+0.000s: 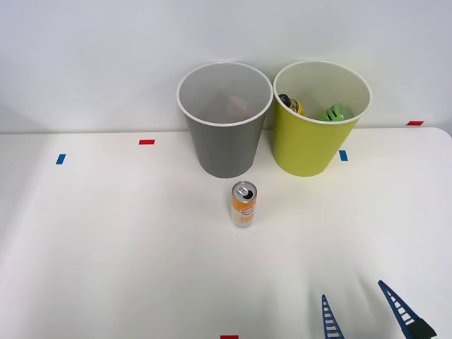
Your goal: Put cans in the gray bin, plastic bottles in the light green bin
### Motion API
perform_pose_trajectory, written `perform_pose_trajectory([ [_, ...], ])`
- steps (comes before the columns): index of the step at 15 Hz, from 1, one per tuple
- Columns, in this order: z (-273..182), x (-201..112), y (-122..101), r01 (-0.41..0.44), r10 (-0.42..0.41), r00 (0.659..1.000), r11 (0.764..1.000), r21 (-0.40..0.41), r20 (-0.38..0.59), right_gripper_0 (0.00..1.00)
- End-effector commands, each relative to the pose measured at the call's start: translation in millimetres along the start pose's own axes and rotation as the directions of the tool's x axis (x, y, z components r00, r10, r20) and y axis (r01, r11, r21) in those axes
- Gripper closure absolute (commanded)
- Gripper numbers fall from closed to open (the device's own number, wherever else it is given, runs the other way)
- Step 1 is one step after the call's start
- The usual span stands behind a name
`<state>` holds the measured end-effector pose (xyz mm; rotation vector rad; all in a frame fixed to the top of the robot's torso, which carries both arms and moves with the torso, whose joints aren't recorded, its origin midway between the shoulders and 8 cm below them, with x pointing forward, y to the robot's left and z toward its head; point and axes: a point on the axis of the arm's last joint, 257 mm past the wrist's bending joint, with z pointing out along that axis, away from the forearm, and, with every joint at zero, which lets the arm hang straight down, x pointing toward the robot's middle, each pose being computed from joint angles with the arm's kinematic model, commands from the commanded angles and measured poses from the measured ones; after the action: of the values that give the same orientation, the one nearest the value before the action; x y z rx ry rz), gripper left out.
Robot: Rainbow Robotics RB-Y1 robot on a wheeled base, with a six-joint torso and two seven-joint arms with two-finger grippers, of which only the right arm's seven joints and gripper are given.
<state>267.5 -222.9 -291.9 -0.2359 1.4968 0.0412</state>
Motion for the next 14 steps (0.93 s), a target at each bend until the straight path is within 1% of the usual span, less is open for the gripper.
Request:
perform_pose_trajectory([
  [1,0.0,0.0,0.0,0.0,0.0,1.0,1.0,0.0,0.0,0.0],
  [5,0.0,0.0,0.0,0.0,0.0,1.0,1.0,0.0,0.0,0.0],
  [6,-3.8,17.3,2.5,-0.006,0.006,0.999,1.0,-0.001,-0.042,0.0],
  [8,0.3,13.7,6.9,-0.022,0.022,0.999,1.0,-0.012,-0.025,0.0],
  [10,11.2,0.9,13.6,-0.022,0.023,1.0,0.998,-0.062,0.011,0.0],
  [11,18.2,-3.9,20.2,-0.027,0.03,0.999,0.994,-0.104,0.028,0.0],
  [13,29.0,-13.6,32.2,-0.015,0.027,0.998,0.982,-0.187,0.06,0.0],
  [14,35.8,-19.1,37.3,-0.001,0.02,0.997,0.972,-0.234,0.078,0.0],
])
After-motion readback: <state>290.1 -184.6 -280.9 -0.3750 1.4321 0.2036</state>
